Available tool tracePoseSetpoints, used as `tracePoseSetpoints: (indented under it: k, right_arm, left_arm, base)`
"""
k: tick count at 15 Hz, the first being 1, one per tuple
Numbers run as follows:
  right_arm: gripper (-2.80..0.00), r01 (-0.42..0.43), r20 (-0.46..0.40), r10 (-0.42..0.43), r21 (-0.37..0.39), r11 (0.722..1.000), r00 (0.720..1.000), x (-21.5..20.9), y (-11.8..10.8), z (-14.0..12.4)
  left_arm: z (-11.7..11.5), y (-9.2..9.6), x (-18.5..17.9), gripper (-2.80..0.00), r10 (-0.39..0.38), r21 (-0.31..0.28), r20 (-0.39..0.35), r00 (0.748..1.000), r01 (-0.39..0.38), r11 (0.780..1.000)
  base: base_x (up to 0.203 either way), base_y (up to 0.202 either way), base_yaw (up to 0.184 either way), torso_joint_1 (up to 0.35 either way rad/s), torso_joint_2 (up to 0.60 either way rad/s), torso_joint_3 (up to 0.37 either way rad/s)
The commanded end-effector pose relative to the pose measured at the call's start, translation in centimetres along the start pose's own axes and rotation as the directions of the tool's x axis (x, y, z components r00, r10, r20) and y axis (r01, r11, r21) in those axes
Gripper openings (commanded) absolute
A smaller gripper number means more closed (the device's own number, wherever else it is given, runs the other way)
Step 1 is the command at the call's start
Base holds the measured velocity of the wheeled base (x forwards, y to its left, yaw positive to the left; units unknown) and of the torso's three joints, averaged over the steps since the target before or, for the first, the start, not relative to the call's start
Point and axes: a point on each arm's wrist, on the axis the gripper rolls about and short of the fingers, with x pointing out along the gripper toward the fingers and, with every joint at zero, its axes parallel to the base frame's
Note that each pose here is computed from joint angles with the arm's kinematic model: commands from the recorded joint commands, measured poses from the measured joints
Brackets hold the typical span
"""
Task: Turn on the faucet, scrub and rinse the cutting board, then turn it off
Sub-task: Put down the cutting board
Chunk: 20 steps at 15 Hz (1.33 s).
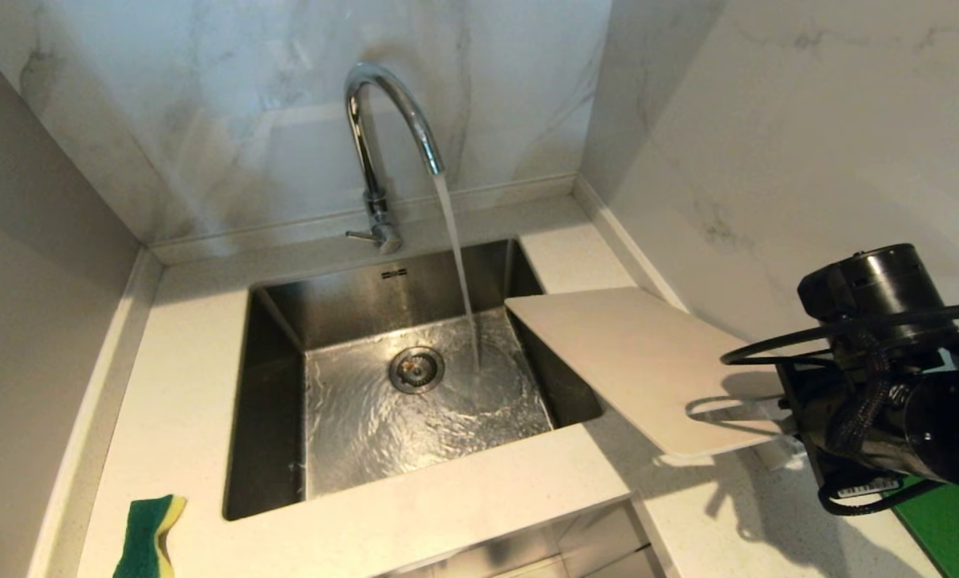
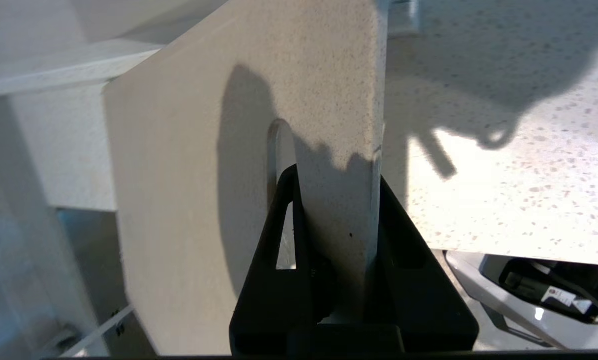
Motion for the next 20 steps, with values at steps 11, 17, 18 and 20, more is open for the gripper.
tracePoseSetpoints:
  k: [11,17,18,20]
  right_arm:
    - [-2.80,0.009,-0.040,-0.007,0.061,0.998,0.999,0.8,-0.4,-1.5]
    - [-2.80,-0.029,-0.042,0.033,0.098,0.995,0.999,0.0,0.3,-1.2]
    - [-2.80,-0.031,-0.043,0.035,0.099,0.995,0.998,0.1,0.5,-1.2]
    - [-2.80,-0.017,-0.047,0.021,0.089,0.996,0.999,0.6,0.7,-1.6]
  left_arm:
    - [0.0,0.0,0.0,-2.80,-0.001,0.000,-0.001,1.000,0.001,1.000]
    - [0.0,0.0,0.0,-2.80,0.001,0.000,-0.001,1.000,-0.001,1.000]
    - [0.0,0.0,0.0,-2.80,0.001,0.000,-0.001,1.000,-0.001,1.000]
    - [0.0,0.0,0.0,-2.80,0.001,0.000,-0.001,1.000,-0.001,1.000]
  base:
    - [0.000,0.000,0.000,0.000,0.00,0.000]
    - [0.000,0.000,0.000,0.000,0.00,0.000]
    - [0.000,0.000,0.000,0.000,0.00,0.000]
    - [0.000,0.000,0.000,0.000,0.00,0.000]
